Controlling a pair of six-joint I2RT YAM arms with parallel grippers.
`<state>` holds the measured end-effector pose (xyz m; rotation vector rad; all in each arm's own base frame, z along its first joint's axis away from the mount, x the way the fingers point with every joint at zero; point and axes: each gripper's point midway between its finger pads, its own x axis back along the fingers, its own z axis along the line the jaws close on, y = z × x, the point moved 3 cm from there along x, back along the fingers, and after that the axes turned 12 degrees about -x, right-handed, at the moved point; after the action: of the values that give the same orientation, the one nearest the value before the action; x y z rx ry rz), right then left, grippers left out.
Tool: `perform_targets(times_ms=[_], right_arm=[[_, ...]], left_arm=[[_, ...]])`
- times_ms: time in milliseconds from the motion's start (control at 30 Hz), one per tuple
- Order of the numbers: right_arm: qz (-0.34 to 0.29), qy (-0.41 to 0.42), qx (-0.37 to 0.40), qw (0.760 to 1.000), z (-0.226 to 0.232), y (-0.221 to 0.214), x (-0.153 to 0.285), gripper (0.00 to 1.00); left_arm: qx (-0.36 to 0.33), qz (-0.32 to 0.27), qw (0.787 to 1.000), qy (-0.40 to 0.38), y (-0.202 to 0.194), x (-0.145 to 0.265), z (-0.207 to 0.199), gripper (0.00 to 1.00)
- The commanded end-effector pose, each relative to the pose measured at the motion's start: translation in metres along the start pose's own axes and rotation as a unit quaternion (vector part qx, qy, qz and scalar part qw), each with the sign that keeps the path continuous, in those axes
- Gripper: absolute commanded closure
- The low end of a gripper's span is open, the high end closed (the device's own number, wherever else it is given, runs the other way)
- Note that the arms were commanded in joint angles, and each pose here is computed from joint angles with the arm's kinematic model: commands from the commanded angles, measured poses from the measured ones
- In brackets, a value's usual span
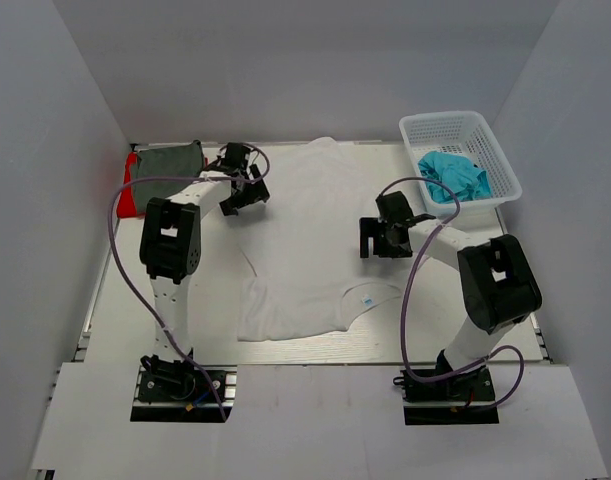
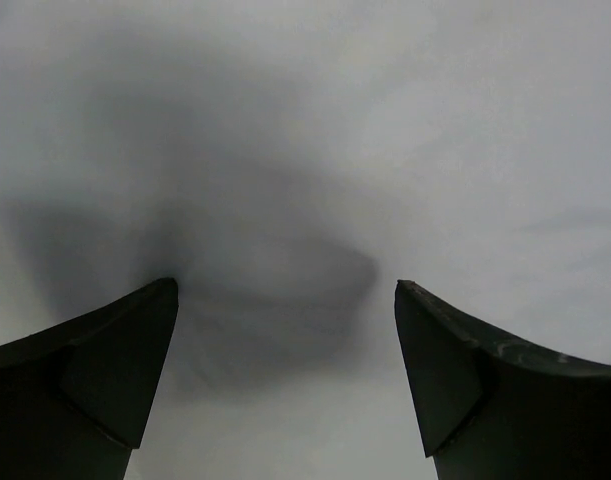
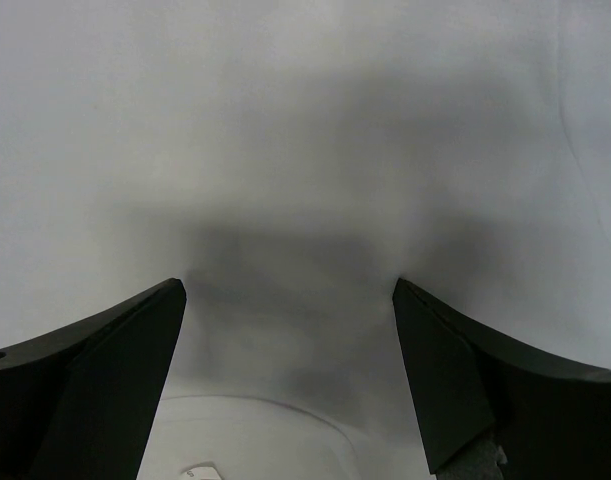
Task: Fold and stack the t-shirts
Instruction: Flatten out the tshirt
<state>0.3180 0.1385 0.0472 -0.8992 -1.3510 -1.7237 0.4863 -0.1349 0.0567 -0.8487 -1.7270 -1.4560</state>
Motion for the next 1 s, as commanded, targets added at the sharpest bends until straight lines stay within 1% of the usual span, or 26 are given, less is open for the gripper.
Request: perform_targets(times_ms=[0,33,67,100,133,167,200,233,300,333,367,400,433,467,500,567,600,633,667,733,767,800,833,867,933,967], right_arm=[[0.009,0.015,0.003,1.0,0.004,0.002,-0.005,0.1],[0.016,0.01,0.003,1.0,0.001,-0.001,-0.01,0.1],[0.021,0.01,0.003,1.0,0.001,-0.003,-0.011,0.1],[0.023,0.009,0.004,1.0,-0.001,-0.004,-0.013,0.1],[0.027,0.015,0.012,0.999,-0.001,-0.003,-0.015,0.1],[0.019,0.022,0.027,0.999,0.0,-0.001,-0.02,0.1],[0.017,0.021,0.031,0.999,0.0,0.0,-0.022,0.1],[0.011,0.025,0.043,0.999,0.003,0.009,-0.023,0.1],[0.015,0.024,0.082,0.996,0.002,0.01,-0.028,0.1],[0.013,0.041,0.095,0.995,0.009,0.015,-0.028,0.1],[0.004,0.043,0.106,0.993,0.01,0.022,-0.029,0.1],[0.003,0.049,0.131,0.99,0.013,0.026,-0.033,0.1],[0.0,0.052,0.139,0.989,0.015,0.03,-0.034,0.1],[-0.023,0.057,0.154,0.986,0.022,0.051,-0.03,0.1],[-0.019,0.056,0.18,0.982,0.021,0.054,-0.036,0.1],[-0.018,0.055,0.205,0.977,0.024,0.06,-0.043,0.1],[-0.039,0.059,0.211,0.975,0.033,0.08,-0.042,0.1],[-0.039,0.062,0.223,0.972,0.035,0.082,-0.047,0.1],[-0.058,0.067,0.227,0.97,0.041,0.098,-0.044,0.1],[-0.083,0.072,0.243,0.964,0.054,0.125,-0.044,0.1],[-0.078,0.07,0.243,0.964,0.054,0.128,-0.044,0.1],[-0.093,0.072,0.241,0.963,0.062,0.144,-0.035,0.1],[-0.089,0.072,0.239,0.964,0.065,0.147,-0.031,0.1],[-0.083,0.072,0.233,0.966,0.064,0.145,-0.028,0.1],[-0.084,0.076,0.209,0.971,0.066,0.141,-0.011,0.1],[-0.076,0.067,0.197,0.975,0.061,0.135,-0.008,0.1]], left_arm=[[0.018,0.031,0.999,0.04,-0.024,0.011,0.021,0.0],[0.026,0.061,0.996,0.058,-0.048,0.01,0.03,0.0],[0.034,0.074,0.995,0.064,-0.061,0.012,0.034,0.0],[0.039,0.071,0.995,0.062,-0.067,0.026,0.033,0.0],[0.051,0.108,0.989,0.081,-0.105,0.029,0.047,0.0],[0.058,0.114,0.988,0.083,-0.119,0.037,0.049,0.0],[0.057,0.144,0.982,0.107,-0.157,0.045,0.062,0.0],[0.083,0.128,0.983,0.103,-0.157,0.067,0.064,0.0],[0.103,0.141,0.978,0.115,-0.183,0.091,0.075,0.0],[0.106,0.174,0.973,0.113,-0.221,0.101,0.082,0.0],[0.13,0.143,0.978,0.083,-0.218,0.12,0.078,0.0],[0.13,0.172,0.975,0.054,-0.251,0.128,0.078,0.0],[0.13,0.172,0.976,0.025,-0.26,0.135,0.073,0.0],[0.141,0.166,0.976,-0.002,-0.264,0.142,0.069,0.0],[0.141,0.156,0.977,-0.047,-0.27,0.154,0.061,0.0],[0.142,0.141,0.978,-0.059,-0.269,0.165,0.06,0.0],[0.145,0.13,0.98,-0.038,-0.269,0.168,0.067,0.0],[0.146,0.102,0.983,-0.047,-0.256,0.174,0.065,0.0],[0.137,0.077,0.986,-0.056,-0.241,0.179,0.061,0.0],[0.122,0.042,0.989,-0.076,-0.218,0.186,0.052,0.0],[0.118,0.031,0.989,-0.083,-0.209,0.186,0.047,0.0],[0.107,0.002,0.99,-0.087,-0.187,0.191,0.042,0.0],[0.1,-0.013,0.991,-0.084,-0.174,0.192,0.04,0.0],[0.104,-0.048,0.991,-0.074,-0.146,0.199,0.037,0.0],[0.091,-0.045,0.994,-0.031,-0.131,0.188,0.041,0.0],[0.104,-0.068,0.992,-0.02,-0.105,0.19,0.042,0.0]])
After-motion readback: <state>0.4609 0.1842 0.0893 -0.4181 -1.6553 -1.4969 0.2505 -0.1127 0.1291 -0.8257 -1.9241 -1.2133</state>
